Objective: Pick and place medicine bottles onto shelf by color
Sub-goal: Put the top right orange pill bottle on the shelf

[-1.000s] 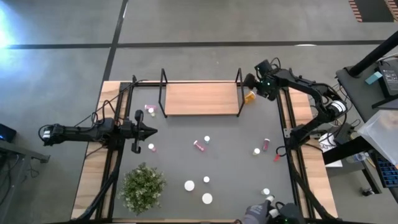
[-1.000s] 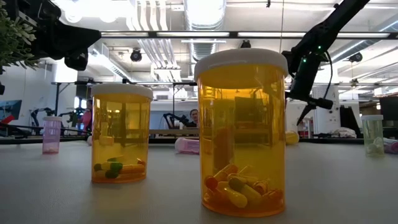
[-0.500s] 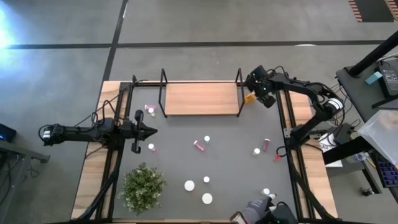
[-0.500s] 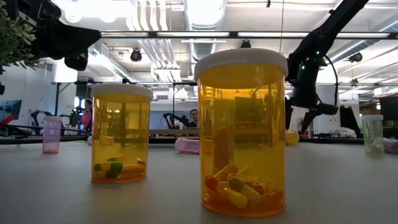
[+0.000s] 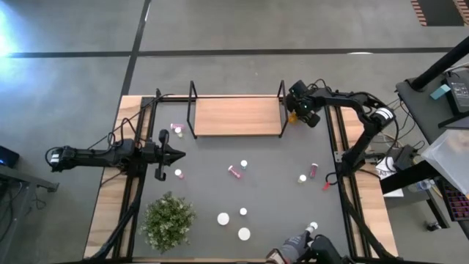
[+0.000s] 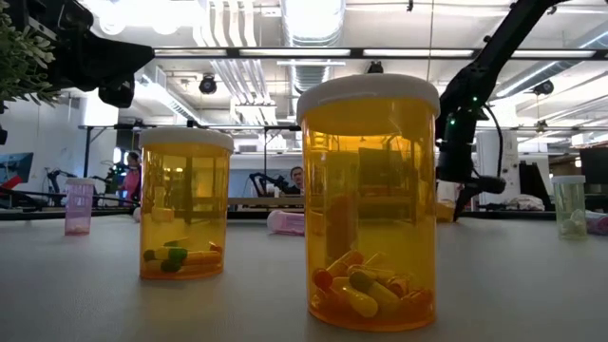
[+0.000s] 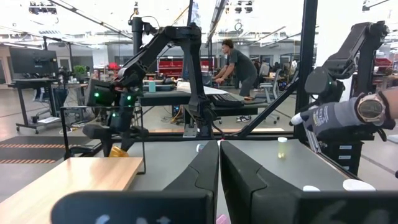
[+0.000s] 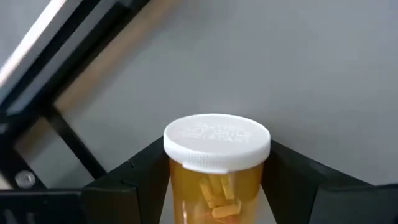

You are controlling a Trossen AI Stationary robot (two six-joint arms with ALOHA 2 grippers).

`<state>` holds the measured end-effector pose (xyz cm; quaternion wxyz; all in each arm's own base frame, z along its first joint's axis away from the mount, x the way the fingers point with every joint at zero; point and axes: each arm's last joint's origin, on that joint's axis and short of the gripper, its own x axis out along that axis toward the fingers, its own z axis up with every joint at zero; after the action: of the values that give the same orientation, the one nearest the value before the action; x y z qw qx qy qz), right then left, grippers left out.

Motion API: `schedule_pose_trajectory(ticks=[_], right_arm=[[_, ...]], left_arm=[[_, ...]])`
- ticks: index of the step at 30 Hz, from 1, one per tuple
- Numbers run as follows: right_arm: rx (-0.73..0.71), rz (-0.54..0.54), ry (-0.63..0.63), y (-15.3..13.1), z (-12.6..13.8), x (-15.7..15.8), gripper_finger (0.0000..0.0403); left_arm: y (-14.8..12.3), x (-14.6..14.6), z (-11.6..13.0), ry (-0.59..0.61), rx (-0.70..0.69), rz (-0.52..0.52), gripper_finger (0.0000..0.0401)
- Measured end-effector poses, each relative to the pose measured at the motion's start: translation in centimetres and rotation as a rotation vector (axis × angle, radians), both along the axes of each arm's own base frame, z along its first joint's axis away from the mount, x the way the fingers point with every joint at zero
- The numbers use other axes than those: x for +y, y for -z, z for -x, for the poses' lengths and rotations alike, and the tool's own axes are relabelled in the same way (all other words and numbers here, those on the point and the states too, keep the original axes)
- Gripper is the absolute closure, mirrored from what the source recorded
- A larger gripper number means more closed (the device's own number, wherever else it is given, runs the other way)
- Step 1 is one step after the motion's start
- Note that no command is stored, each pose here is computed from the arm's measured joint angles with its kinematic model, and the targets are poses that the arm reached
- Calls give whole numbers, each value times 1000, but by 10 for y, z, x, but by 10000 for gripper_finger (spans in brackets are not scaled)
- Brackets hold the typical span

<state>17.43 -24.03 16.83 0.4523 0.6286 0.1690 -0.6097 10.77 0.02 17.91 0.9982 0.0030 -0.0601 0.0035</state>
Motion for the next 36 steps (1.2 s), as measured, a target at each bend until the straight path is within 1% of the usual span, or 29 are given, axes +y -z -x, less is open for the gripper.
schedule_pose_trajectory(ticks=[3, 6, 8, 17, 22, 26, 29, 32, 36], right_arm=[[45, 46, -45, -3, 1, 0, 188], [100, 97, -51, -7, 5, 0, 188], [96, 119, -53, -12, 6, 0, 189], [104, 139, -74, -15, 10, 7, 231], [109, 153, -94, -17, 17, 16, 231], [93, 192, -105, -26, 25, 27, 230], [79, 250, -107, -39, 32, 36, 230], [73, 347, -122, -59, 40, 45, 230], [70, 491, -183, -86, 49, 58, 230]], left_arm=[[0, 0, 0, 0, 0, 0, 401], [0, 0, 0, 0, 0, 0, 401], [0, 0, 0, 0, 0, 0, 401], [0, 0, 0, 0, 1, 0, 401], [0, 0, 0, 0, 0, 0, 401], [0, 0, 0, 0, 0, 0, 401], [0, 0, 0, 0, 0, 0, 401], [0, 0, 0, 0, 0, 0, 401], [0, 0, 0, 0, 0, 0, 401]])
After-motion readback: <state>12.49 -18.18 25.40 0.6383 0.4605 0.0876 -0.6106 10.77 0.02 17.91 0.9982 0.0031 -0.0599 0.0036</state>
